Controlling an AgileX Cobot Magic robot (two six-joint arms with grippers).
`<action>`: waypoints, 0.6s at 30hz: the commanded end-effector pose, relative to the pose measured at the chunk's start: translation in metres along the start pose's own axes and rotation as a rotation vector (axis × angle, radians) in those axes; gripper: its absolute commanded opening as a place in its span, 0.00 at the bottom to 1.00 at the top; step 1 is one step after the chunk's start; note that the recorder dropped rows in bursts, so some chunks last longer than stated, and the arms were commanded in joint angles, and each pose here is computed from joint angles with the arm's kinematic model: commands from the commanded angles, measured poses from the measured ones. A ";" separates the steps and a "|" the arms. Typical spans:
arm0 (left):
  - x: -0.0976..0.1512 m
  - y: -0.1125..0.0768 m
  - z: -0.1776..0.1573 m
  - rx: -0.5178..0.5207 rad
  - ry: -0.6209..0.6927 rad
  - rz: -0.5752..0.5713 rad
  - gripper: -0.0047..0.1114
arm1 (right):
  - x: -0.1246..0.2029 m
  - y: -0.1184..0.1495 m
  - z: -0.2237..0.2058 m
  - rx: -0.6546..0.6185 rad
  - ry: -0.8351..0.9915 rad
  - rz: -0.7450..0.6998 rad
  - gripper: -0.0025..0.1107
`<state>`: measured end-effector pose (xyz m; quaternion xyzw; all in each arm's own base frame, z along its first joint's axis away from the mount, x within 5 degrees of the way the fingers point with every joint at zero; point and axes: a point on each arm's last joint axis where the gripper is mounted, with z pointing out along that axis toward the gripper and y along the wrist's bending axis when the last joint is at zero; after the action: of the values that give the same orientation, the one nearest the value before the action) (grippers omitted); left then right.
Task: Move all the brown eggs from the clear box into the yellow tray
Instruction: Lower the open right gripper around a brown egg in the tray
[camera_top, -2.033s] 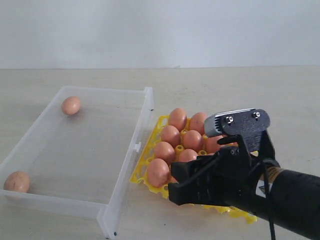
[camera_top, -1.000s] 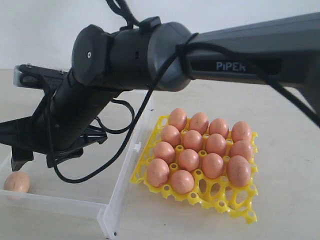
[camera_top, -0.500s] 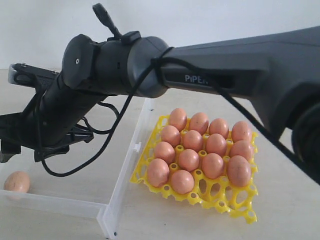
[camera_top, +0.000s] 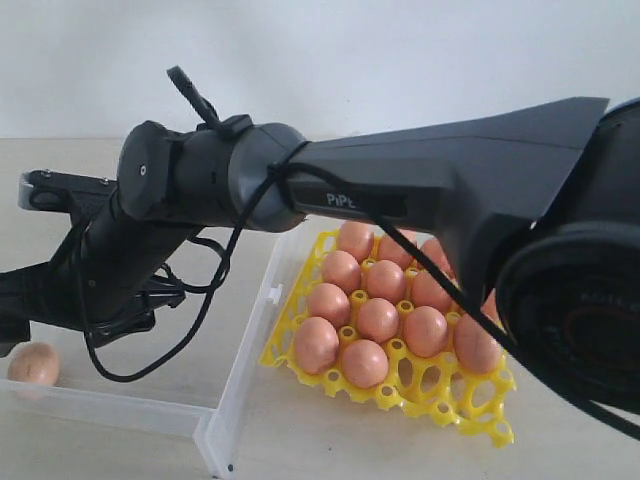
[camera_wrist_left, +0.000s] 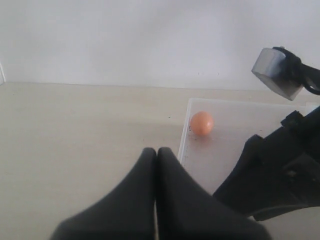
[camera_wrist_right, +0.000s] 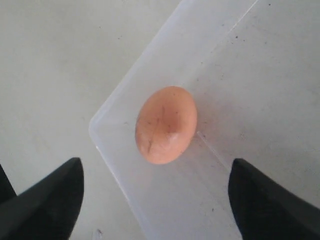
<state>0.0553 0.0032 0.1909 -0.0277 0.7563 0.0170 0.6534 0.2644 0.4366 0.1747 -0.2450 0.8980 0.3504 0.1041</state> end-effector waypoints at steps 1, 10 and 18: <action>-0.001 0.000 0.000 0.000 -0.001 -0.005 0.00 | -0.001 0.002 0.004 -0.005 -0.017 -0.011 0.69; -0.001 0.000 0.000 0.000 -0.001 -0.005 0.00 | -0.003 0.003 0.005 -0.007 -0.046 -0.011 0.69; -0.001 0.000 0.000 0.000 -0.001 -0.005 0.00 | 0.002 0.000 0.015 -0.006 -0.018 0.001 0.69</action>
<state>0.0553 0.0032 0.1909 -0.0277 0.7563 0.0170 0.6534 0.2655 0.4428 0.1632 -0.2363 0.8983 0.3528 0.1126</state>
